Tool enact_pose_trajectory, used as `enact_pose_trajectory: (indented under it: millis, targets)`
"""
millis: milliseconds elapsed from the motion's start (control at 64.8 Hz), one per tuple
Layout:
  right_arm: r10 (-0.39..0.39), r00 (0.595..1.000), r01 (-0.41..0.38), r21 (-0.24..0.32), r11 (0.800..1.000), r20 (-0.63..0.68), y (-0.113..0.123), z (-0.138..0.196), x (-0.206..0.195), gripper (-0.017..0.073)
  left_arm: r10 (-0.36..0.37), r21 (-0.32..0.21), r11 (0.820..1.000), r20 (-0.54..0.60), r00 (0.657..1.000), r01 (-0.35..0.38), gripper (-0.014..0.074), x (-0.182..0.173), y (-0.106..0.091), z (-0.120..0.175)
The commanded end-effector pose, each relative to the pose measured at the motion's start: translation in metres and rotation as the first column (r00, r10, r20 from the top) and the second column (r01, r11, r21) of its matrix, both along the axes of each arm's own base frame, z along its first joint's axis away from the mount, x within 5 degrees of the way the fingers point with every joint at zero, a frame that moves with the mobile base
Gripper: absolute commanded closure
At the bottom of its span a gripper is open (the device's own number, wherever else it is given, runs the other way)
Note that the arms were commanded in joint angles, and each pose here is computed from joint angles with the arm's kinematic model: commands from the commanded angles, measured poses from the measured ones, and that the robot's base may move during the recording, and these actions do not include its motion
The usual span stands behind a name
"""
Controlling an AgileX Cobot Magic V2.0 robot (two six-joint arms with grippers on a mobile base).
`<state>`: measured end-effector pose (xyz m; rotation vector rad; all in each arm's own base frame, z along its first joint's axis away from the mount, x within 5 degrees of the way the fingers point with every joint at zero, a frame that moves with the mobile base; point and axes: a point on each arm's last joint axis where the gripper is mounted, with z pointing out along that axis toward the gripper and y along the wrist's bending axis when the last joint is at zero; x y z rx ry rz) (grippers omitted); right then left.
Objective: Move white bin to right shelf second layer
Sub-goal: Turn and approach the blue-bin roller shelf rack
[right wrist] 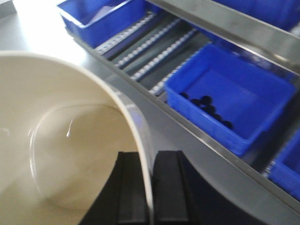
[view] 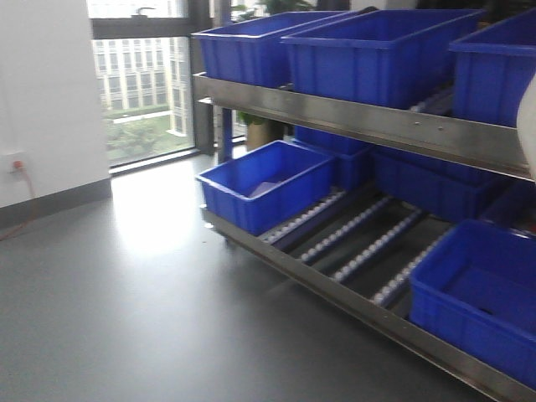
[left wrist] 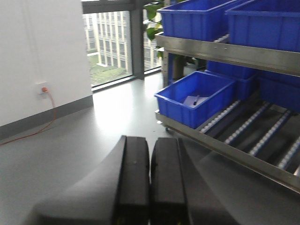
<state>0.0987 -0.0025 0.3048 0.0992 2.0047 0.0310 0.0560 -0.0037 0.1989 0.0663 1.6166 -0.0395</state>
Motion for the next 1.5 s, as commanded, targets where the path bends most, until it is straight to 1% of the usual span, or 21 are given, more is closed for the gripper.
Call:
enact_pose_trajectory:
  millis: [0, 1482]
  targets:
    - [0.0, 0.992, 0.001, -0.007, 1.0, 0.129, -0.0001, 0.0189, 0.0023, 0.051, -0.001, -0.007, 1.0, 0.065, 0.998, 0.002, 0.0509, 0.0004, -0.0001, -0.0037]
    - [0.0, 0.992, 0.001, -0.007, 1.0, 0.129, -0.0001, 0.0189, 0.0023, 0.051, -0.001, -0.007, 1.0, 0.065, 0.998, 0.002, 0.0509, 0.0004, -0.0001, -0.0037]
